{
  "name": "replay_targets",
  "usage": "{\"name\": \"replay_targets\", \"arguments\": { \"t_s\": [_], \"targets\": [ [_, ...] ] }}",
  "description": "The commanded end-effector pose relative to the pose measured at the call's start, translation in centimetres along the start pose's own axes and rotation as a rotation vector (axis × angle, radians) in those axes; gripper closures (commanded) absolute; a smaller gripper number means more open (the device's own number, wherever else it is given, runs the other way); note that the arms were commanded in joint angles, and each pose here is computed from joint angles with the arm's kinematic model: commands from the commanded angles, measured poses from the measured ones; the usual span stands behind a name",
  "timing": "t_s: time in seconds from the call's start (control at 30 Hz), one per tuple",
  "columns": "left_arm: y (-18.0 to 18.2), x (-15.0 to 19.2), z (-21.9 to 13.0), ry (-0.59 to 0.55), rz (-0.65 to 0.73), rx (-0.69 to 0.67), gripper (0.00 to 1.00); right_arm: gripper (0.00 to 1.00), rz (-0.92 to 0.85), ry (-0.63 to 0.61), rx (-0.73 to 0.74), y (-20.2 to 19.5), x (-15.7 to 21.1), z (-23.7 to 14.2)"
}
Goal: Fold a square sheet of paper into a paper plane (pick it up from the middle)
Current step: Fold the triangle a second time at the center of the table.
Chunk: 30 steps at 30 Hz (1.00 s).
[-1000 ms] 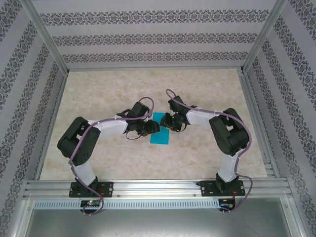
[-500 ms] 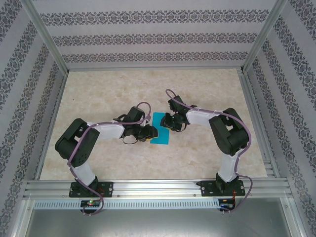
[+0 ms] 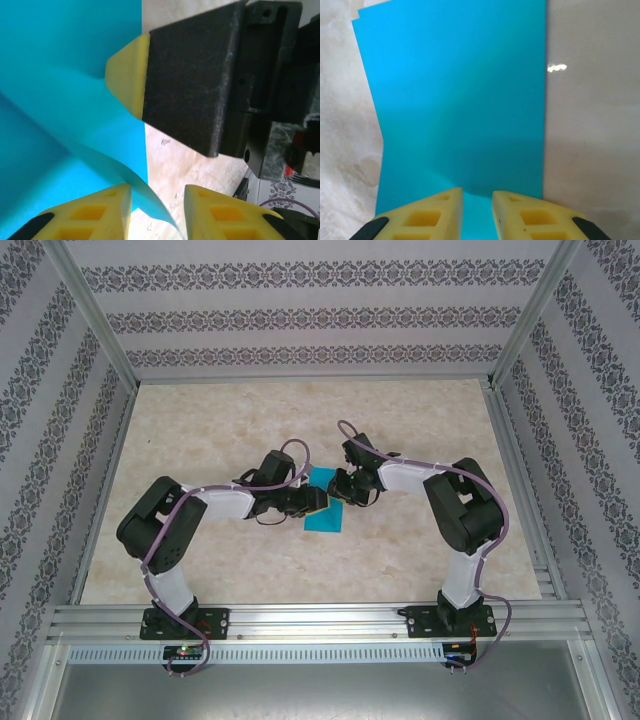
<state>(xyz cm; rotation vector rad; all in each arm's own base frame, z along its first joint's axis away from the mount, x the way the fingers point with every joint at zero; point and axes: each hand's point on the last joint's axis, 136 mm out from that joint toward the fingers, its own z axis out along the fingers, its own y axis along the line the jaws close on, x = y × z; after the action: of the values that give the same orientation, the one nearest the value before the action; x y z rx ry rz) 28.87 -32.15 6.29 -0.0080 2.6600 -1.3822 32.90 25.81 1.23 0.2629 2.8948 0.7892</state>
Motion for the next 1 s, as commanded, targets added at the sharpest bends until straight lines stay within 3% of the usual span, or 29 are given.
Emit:
{"name": "replay_targets", "arguments": {
  "t_s": [0.0, 0.17, 0.33, 0.57, 0.97],
  "targets": [
    [-1.4, -1.2, 0.7, -0.028, 0.037, 0.054, 0.62, 0.74, 0.015, 0.086, 0.059, -3.2, 2.3, 2.8],
    [-1.1, -1.2, 1.2, -0.028, 0.039, 0.057, 0.49, 0.7, 0.025, 0.096, -0.027, -2.0, 1.7, 2.0],
    [-0.7, -1.3, 1.3, -0.031, 0.039, 0.048, 0.46, 0.69, 0.041, 0.097, -0.101, -1.1, 1.3, 1.4],
    [0.6, -1.3, 1.2, -0.04, 0.028, -0.019, 0.66, 0.69, -0.02, 0.048, -0.172, 0.5, -0.1, -1.5],
    [1.2, -1.4, 1.3, -0.044, 0.02, -0.052, 0.75, 0.64, -0.119, 0.062, -0.224, 0.5, 2.0, -3.5]
  ]
}}
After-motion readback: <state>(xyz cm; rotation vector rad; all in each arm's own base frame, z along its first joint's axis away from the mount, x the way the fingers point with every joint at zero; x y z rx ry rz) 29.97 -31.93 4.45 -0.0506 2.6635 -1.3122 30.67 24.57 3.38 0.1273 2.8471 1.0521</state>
